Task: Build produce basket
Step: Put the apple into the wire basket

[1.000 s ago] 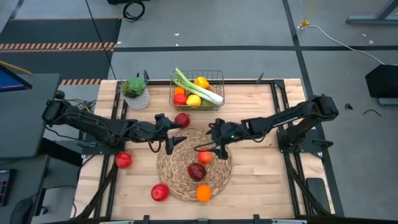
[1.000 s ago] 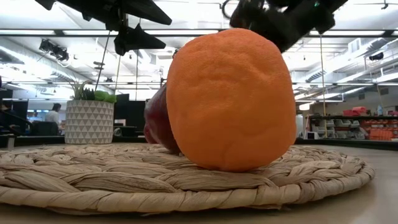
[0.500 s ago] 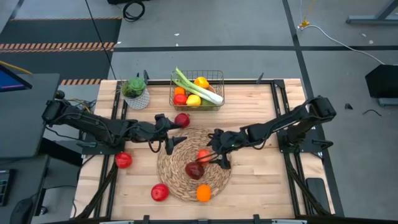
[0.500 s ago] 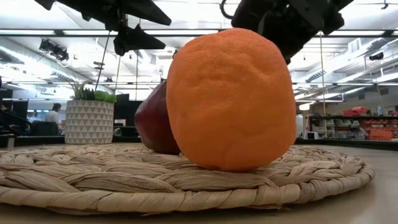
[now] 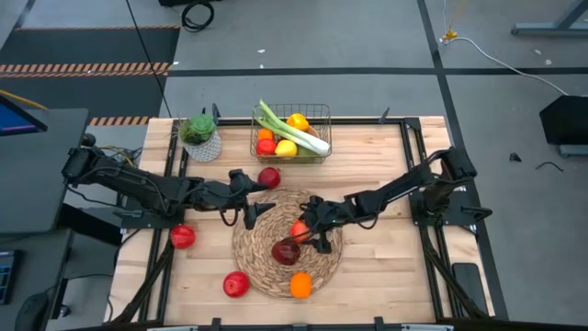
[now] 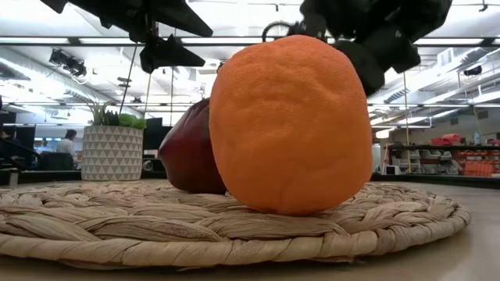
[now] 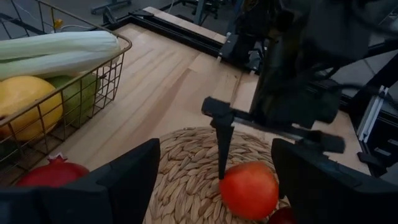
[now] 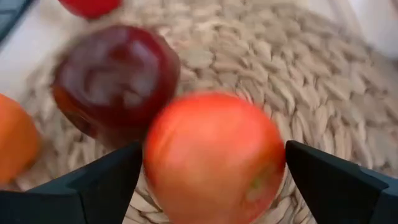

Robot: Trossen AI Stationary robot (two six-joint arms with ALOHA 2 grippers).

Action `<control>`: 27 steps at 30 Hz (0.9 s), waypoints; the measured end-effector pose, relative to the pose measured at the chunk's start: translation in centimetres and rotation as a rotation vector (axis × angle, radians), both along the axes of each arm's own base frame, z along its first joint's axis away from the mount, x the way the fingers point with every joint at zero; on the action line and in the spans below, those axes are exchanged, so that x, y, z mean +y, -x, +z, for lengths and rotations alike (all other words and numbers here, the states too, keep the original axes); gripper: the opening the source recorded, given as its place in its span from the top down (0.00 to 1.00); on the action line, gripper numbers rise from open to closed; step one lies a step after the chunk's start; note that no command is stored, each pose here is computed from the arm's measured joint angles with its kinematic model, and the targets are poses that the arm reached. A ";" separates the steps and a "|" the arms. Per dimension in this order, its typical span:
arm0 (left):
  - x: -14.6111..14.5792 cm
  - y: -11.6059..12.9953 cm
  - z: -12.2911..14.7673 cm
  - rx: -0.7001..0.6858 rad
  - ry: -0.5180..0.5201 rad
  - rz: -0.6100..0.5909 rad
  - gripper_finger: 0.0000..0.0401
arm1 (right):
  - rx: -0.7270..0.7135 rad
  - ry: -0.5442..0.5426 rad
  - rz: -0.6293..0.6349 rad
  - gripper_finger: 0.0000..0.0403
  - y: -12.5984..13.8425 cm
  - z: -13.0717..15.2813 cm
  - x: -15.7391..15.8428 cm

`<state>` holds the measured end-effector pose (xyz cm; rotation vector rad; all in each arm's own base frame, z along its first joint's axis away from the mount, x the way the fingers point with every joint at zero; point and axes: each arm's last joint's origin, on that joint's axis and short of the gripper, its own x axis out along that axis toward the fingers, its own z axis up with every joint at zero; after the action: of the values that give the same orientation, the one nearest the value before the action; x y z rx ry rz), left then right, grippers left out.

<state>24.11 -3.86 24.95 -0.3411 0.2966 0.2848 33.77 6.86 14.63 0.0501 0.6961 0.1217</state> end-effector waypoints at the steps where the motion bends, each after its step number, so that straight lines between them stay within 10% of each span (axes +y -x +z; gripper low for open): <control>1: 0.0 0.0 0.0 0.000 0.000 0.000 0.22 | 0.010 0.003 -0.001 0.01 -0.1 -0.4 0.0; 14: 0.0 0.0 -0.1 0.007 0.001 0.001 0.22 | -0.026 0.088 -0.075 0.06 0.5 1.6 -0.8; 27: 0.0 0.1 -0.1 0.014 0.004 0.002 0.22 | -0.340 0.575 -0.391 0.06 3.5 11.9 -5.4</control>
<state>24.06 -3.86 24.82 -0.3431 0.3102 0.2886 30.22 1.48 26.49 -0.3773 0.3512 -0.4386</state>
